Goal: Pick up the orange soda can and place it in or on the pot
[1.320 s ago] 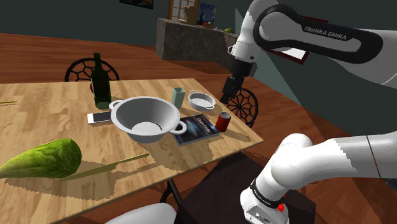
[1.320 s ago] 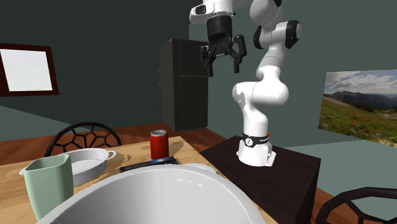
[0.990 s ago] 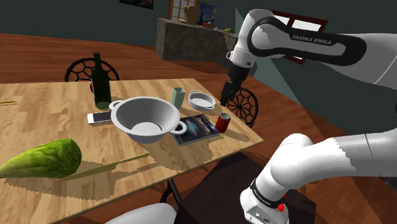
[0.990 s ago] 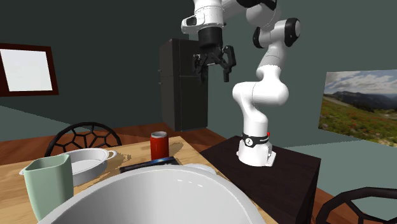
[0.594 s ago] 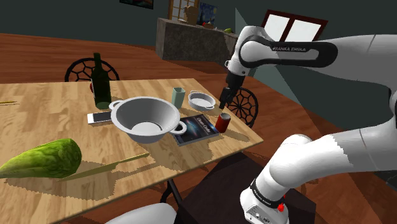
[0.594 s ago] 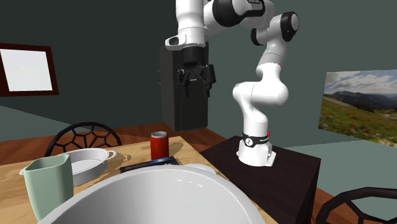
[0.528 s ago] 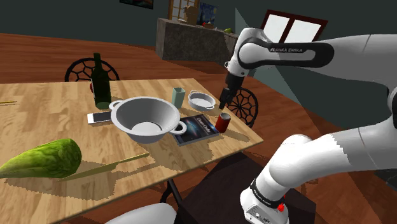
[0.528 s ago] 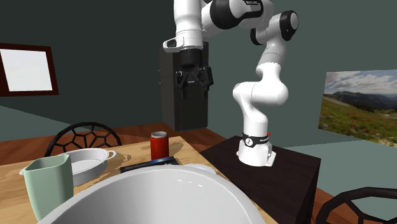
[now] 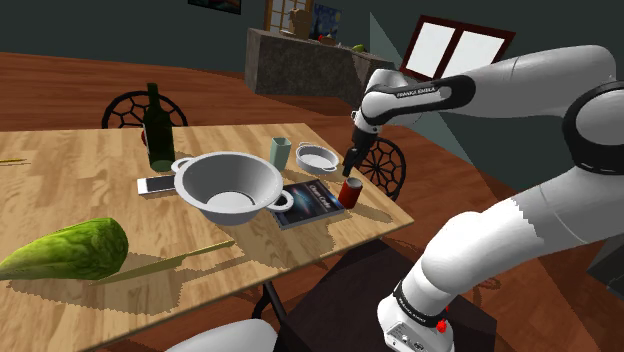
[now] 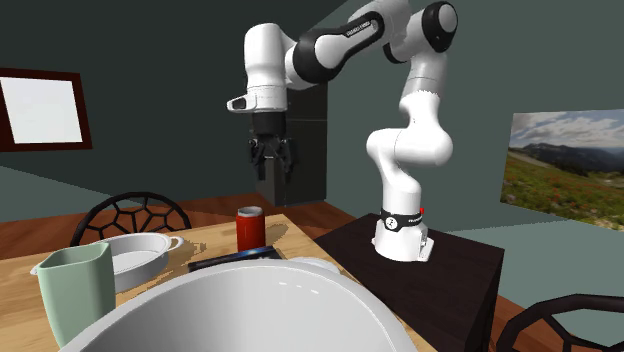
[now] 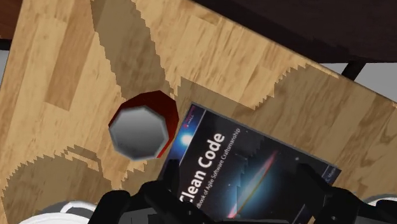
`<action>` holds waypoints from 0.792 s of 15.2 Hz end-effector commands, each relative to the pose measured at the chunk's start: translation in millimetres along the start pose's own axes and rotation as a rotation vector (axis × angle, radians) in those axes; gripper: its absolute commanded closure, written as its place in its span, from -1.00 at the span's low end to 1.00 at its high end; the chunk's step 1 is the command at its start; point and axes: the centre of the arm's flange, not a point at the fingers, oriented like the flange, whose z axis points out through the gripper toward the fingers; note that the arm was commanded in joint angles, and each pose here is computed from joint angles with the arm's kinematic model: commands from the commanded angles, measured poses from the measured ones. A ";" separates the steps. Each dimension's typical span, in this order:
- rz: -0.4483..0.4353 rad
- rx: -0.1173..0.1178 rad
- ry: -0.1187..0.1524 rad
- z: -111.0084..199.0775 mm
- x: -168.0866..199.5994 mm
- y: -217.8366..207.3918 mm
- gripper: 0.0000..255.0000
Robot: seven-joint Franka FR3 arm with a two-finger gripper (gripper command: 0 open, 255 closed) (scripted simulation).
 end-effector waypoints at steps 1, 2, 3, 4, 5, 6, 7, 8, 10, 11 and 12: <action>0.004 -0.009 0.004 14.4 6.2 20.7 -1.00; 0.006 -0.012 0.005 21.7 9.3 30.7 -1.00; 0.008 -0.016 0.006 29.0 12.3 40.7 -1.00; 0.010 -0.019 0.008 36.2 15.4 50.7 -1.00; 0.012 -0.022 0.009 43.4 18.4 60.8 -1.00; 0.014 -0.026 0.010 50.6 21.4 70.9 -1.00; 0.016 -0.029 0.012 57.7 24.4 81.0 -1.00; 0.018 -0.033 0.013 64.8 27.4 91.1 -1.00; 0.020 -0.035 0.014 74.5 29.4 97.8 -1.00; 0.020 -0.035 0.014 79.8 29.5 98.0 -1.00; 0.020 -0.035 0.014 85.1 29.5 98.1 -1.00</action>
